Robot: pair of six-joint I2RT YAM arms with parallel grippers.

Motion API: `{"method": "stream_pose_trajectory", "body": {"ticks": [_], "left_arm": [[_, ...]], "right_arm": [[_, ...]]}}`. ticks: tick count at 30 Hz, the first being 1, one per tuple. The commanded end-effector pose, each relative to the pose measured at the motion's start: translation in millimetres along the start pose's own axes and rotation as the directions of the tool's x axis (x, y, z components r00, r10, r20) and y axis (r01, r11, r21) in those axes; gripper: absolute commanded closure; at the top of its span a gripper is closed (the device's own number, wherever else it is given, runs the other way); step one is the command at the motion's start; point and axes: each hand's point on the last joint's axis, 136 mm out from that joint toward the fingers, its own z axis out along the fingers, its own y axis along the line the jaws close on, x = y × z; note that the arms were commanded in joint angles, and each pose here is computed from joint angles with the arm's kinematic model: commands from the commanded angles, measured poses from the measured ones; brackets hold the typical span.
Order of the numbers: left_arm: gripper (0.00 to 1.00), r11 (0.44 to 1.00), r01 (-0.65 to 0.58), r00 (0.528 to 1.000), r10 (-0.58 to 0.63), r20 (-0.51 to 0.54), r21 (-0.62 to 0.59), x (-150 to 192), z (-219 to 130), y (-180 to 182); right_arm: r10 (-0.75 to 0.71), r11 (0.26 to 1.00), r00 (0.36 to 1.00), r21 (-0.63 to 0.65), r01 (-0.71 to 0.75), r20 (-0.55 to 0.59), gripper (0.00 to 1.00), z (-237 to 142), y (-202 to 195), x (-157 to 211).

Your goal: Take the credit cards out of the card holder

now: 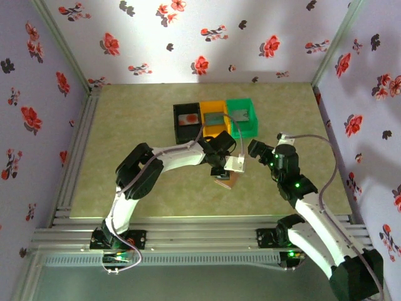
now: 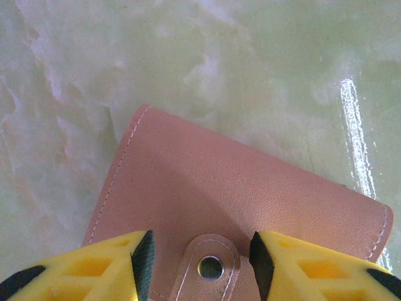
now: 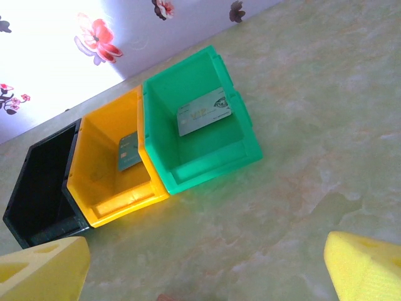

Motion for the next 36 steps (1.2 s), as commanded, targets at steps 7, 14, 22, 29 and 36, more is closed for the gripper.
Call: {"method": "stream_pose_trajectory", "body": {"ticks": [7, 14, 22, 29, 36], "left_arm": [[0.59, 0.997, -0.012, 0.997, 0.018, -0.074, 0.073, 20, 14, -18], [0.66, 0.996, -0.010, 0.994, 0.019, -0.107, 0.085, 27, 17, -19], [0.75, 0.996, 0.005, 0.991, 0.008, -0.137, 0.092, 33, 16, -18], [0.85, 0.997, 0.038, 0.990, -0.027, -0.140, 0.074, 32, 10, -10], [1.00, 0.997, 0.064, 0.991, -0.058, -0.122, 0.045, 23, -1, -2]], "right_arm": [[0.017, 1.000, 1.000, -0.002, -0.016, 0.025, 0.03, -1, 0, -4], [0.017, 1.000, 1.000, -0.002, -0.017, 0.023, 0.03, -2, 1, -5], [0.016, 1.000, 1.000, -0.003, -0.016, 0.024, 0.03, -4, 1, -5], [0.018, 1.000, 1.000, -0.003, -0.018, 0.025, 0.03, -4, 1, -5], [0.019, 1.000, 1.000, -0.002, -0.019, 0.025, 0.03, -3, 0, -5]]}}
